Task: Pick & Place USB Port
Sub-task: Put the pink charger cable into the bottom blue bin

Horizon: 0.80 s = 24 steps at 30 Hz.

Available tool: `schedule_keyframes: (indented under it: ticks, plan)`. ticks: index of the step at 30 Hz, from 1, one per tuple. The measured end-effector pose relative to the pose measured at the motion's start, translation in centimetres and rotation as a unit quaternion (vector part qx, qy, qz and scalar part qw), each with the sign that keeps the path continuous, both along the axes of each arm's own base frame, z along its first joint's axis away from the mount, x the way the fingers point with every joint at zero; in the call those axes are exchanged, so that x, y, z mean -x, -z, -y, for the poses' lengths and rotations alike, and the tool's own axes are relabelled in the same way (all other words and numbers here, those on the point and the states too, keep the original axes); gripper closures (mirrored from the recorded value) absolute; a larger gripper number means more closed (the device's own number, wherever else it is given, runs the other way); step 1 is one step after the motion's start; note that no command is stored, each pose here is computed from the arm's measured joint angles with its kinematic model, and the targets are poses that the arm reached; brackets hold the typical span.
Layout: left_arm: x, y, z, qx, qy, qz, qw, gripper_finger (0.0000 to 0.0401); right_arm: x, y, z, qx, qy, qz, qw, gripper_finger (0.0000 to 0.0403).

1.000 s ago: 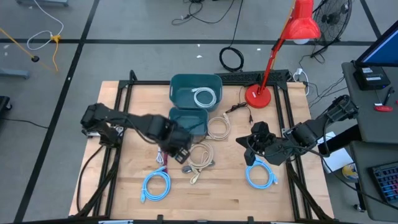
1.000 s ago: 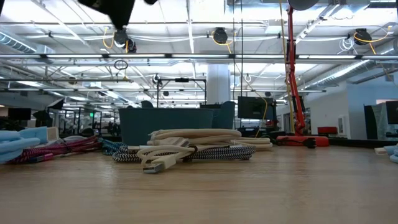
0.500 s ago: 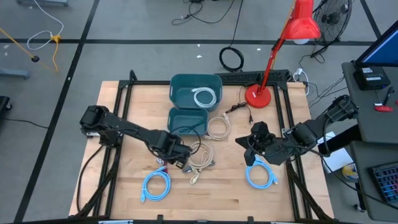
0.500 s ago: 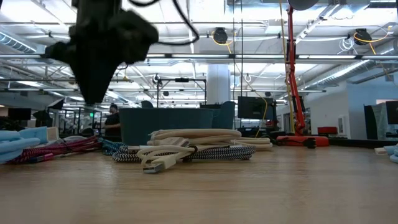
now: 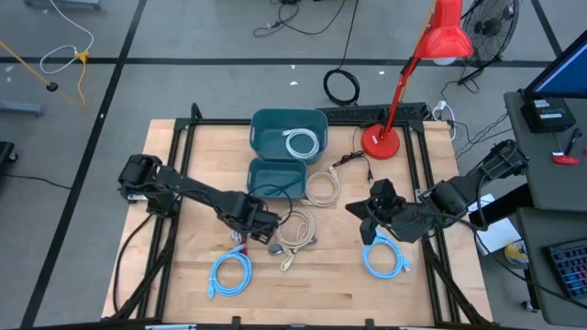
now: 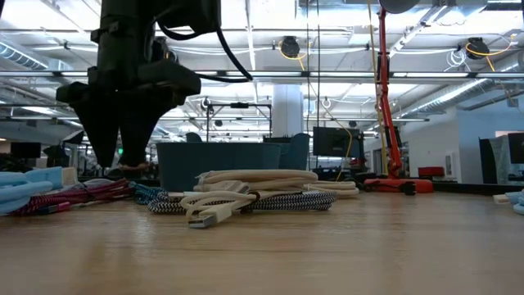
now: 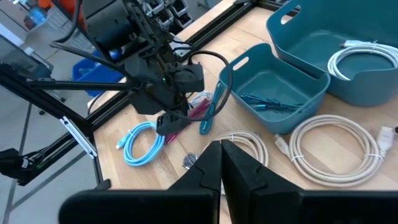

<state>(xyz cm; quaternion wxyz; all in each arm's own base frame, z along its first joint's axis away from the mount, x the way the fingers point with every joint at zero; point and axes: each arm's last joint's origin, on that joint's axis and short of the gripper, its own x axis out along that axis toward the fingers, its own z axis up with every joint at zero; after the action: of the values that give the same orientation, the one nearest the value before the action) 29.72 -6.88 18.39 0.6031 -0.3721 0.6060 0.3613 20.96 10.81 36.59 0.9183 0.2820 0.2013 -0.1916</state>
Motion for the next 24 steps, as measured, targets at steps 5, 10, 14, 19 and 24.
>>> schedule_keyframes:
  ticks: [5, 10, 14, 19, 24]
  plan:
    - [0.2, 0.3, -0.4, -0.013, -0.003, -0.006, 1.0, 0.0178, 0.0, 0.0, 0.0, -0.001, 0.0, 0.002, 1.0, 0.0403]
    - [1.3, 2.3, -0.5, 0.009, -0.011, -0.028, 1.0, 0.0199, 0.0, 0.0, 0.0, -0.001, 0.0, 0.002, 1.0, 0.0403]
    - [2.2, 3.9, -0.5, 0.028, -0.019, -0.031, 0.999, 0.021, 0.0, 0.0, 0.0, -0.001, 0.0, 0.002, 1.0, 0.0403]
    - [2.1, 4.2, -0.5, 0.032, -0.016, -0.021, 0.999, 0.0245, 0.0, 0.0, 0.0, -0.001, 0.0, 0.002, 1.0, 0.0403]
    - [1.9, 4.2, -0.6, 0.042, -0.013, -0.012, 0.999, 0.0351, -0.1, 0.0, 0.1, 0.001, 0.003, 0.002, 1.0, 0.0403]
